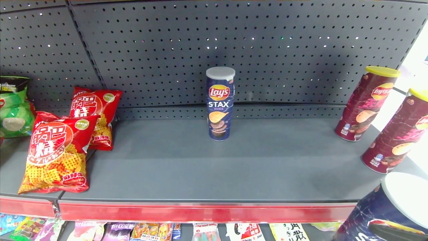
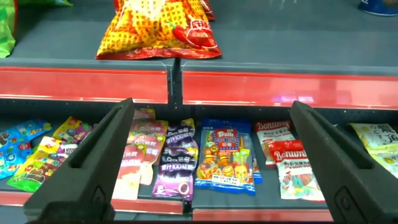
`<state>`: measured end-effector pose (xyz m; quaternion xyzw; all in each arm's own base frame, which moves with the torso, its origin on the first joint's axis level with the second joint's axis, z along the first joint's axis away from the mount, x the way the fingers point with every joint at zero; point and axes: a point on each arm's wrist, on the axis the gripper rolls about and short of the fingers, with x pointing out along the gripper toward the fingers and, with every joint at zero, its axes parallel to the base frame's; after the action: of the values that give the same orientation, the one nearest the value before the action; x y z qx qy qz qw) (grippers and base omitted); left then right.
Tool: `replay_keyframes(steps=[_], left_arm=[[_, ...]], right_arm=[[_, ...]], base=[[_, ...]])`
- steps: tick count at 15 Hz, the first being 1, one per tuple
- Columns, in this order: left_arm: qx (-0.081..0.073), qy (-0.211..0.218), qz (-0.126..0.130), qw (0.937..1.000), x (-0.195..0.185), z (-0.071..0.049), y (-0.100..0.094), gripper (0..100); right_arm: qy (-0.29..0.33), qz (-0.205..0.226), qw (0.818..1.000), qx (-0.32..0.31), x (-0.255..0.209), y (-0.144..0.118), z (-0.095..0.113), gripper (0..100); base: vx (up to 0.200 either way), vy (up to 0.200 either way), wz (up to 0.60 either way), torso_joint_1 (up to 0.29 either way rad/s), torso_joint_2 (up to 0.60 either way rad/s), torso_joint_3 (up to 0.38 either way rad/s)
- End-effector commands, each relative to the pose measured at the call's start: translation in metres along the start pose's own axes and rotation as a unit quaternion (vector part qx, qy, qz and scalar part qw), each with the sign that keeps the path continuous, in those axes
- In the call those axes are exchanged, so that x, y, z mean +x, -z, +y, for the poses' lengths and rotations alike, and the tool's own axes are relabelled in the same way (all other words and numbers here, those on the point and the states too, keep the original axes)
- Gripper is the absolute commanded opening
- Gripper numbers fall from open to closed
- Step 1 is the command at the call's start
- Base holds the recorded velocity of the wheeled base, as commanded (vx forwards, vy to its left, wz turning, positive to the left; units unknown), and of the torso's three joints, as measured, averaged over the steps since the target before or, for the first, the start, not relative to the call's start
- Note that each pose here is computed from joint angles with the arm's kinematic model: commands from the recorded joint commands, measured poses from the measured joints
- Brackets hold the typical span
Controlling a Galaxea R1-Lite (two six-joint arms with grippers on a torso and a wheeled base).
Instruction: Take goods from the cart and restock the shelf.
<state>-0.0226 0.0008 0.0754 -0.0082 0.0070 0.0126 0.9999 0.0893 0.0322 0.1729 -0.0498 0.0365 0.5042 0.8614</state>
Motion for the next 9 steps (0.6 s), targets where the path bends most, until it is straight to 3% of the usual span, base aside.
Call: replay_keyframes(steps=[1,9], left_arm=[[0.000,0.000,0.001,1.0000,0.0001,0.0000,0.0000,100],[0.000,0.000,0.001,1.0000,0.0001,0.0000,0.0000,100]], right_arm=[[-0.001,0.002,1.000,0.002,0.0003,0.0012,0.0000,0],[0.000,-0.001,1.000,-0.001,-0.0008,0.0008,0.0012,0]], base=[[0.000,0.000,0.00,0.000,0.00,0.000],[0.000,0.000,0.00,0.000,0.00,0.000]])
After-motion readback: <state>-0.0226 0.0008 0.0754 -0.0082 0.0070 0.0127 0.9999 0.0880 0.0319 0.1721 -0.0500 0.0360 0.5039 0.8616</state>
